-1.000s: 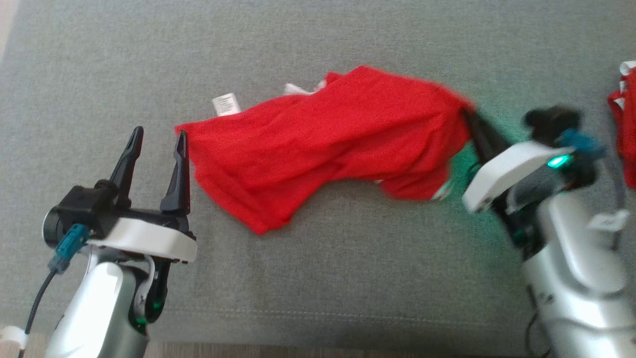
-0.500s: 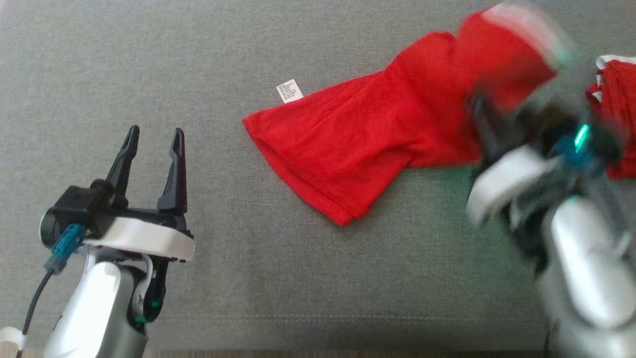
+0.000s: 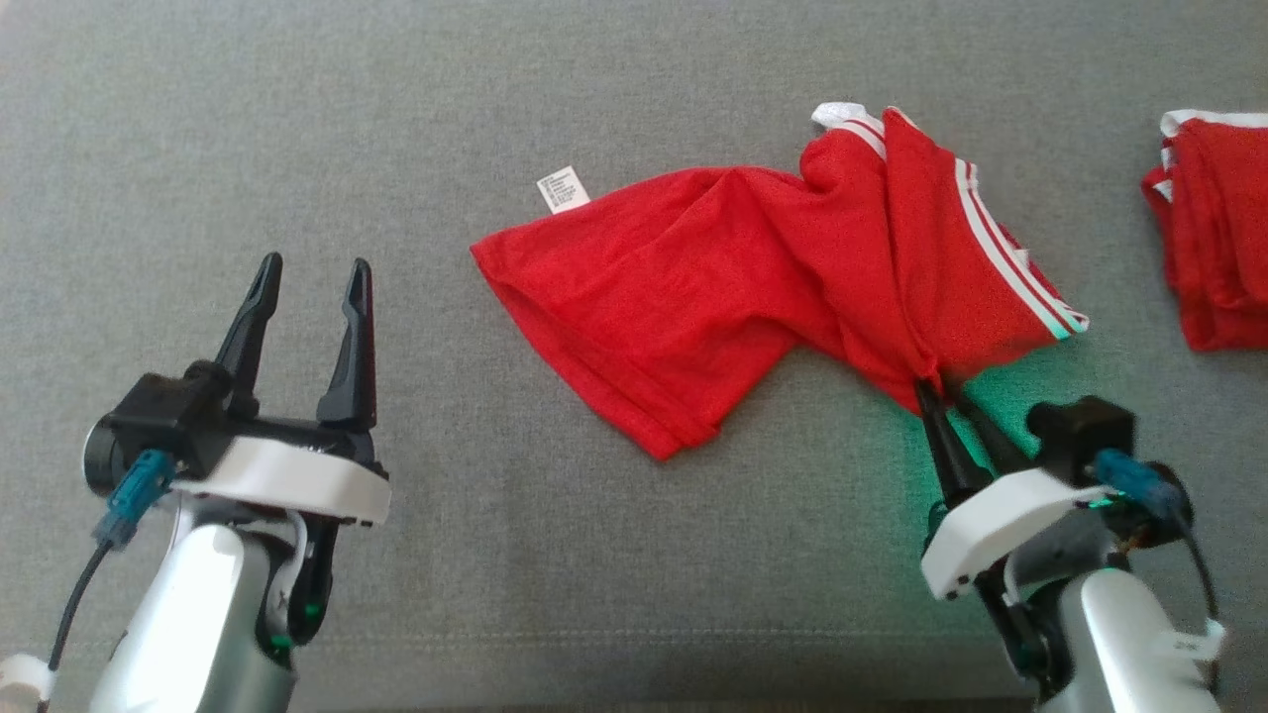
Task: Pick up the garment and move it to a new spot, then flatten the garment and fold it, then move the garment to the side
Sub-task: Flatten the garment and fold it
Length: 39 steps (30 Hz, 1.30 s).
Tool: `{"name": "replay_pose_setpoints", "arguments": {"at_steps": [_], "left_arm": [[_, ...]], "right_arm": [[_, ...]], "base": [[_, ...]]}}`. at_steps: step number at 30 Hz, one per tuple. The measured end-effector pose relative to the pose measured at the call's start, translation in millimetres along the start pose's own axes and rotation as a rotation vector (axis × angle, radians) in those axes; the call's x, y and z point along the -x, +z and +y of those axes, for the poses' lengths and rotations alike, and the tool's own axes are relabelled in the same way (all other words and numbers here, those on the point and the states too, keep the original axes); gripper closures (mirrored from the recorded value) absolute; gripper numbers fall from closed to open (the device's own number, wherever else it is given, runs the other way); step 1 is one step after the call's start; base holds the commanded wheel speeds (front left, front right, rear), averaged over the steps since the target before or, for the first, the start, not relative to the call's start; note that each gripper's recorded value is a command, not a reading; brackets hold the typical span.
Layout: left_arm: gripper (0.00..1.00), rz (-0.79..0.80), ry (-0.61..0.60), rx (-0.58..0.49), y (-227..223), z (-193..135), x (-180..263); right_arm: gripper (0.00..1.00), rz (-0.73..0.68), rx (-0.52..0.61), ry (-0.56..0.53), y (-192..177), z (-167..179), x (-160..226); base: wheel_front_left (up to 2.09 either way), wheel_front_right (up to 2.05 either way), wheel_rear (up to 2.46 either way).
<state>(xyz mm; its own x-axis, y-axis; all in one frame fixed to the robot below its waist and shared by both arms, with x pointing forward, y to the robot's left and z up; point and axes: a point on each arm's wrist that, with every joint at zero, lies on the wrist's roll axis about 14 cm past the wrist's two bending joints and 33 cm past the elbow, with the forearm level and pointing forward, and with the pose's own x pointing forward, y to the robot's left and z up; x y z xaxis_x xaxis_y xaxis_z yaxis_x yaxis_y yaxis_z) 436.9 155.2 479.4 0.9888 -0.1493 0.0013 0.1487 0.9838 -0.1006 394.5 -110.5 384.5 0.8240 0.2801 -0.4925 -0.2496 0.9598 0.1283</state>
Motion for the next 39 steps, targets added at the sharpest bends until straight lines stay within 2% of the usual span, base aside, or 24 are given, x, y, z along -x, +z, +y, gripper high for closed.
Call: {"name": "replay_pose_setpoints", "arguments": {"at_steps": [9, 17, 21, 24, 39], "left_arm": [[0.00, 0.005, 0.032, -0.007, 2, 2, 22], [0.00, -0.006, 0.040, -0.013, 8, 0, 39], [0.00, 0.003, 0.038, -0.023, 8, -3, 47], [0.00, 0.016, 0.038, -0.025, 4, -3, 50], [0.00, 0.025, 0.029, -0.032, 2, -5, 48]], "right_arm": [[0.00, -0.334, 0.008, -0.055, 78, -12, 26], [0.00, -0.468, 0.043, -0.085, 116, -16, 52], [0.00, -0.498, 0.045, -0.096, 123, -18, 62], [0.00, -0.480, 0.032, -0.104, 114, -20, 67], [0.00, -0.444, 0.011, -0.109, 104, -22, 65]], "base": [[0.00, 0.00, 0.00], [0.00, 0.00, 0.00], [0.00, 0.00, 0.00], [0.00, 0.00, 0.00], [0.00, 0.00, 0.00]]}}
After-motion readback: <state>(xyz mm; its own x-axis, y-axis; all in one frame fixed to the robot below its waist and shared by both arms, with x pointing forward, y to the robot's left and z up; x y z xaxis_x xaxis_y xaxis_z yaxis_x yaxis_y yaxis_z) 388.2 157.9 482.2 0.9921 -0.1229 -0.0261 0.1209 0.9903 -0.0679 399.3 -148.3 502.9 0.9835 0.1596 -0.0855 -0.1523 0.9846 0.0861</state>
